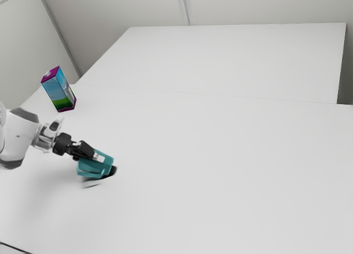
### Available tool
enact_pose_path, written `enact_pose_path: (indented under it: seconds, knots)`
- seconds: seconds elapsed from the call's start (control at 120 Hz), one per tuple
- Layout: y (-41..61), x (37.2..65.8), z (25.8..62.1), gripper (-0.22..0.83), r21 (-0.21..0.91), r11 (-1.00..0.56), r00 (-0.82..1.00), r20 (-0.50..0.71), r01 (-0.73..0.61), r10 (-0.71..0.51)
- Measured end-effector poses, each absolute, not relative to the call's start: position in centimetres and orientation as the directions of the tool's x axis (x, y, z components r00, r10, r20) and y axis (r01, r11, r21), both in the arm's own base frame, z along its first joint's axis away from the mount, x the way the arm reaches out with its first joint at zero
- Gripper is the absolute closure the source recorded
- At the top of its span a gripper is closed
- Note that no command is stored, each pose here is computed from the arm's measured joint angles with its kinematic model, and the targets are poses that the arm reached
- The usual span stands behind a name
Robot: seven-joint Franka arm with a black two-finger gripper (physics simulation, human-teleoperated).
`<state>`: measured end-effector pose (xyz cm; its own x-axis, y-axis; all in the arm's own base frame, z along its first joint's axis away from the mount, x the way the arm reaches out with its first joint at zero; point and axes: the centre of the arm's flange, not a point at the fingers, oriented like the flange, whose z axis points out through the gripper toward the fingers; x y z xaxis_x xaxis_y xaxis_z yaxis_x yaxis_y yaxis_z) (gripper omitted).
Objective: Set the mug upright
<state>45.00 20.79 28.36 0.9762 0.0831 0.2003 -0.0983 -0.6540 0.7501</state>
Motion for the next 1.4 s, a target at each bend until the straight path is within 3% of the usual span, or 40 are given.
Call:
enact_pose_path:
  seconds: [0.325,0.617,0.842,1.008,1.192,1.4]
  knots:
    - [14.9,51.8,32.7,0.79,0.713,-0.650,0.949,0.313,-0.263,-0.041]
    - [6.4,57.7,37.4,0.78,0.534,-0.708,0.885,0.337,-0.461,-0.322]
    - [2.3,59.5,39.2,0.79,0.247,-0.733,0.773,0.234,-0.634,-0.589]
    - [-0.8,60.7,38.2,0.79,0.096,-0.687,0.693,0.135,-0.720,-0.708]
    - [-2.6,60.6,37.6,0.79,0.009,-0.653,0.652,0.076,-0.757,-0.755]
    - [-3.8,57.5,36.0,0.79,-0.020,-0.639,0.638,0.051,-0.769,-0.769]
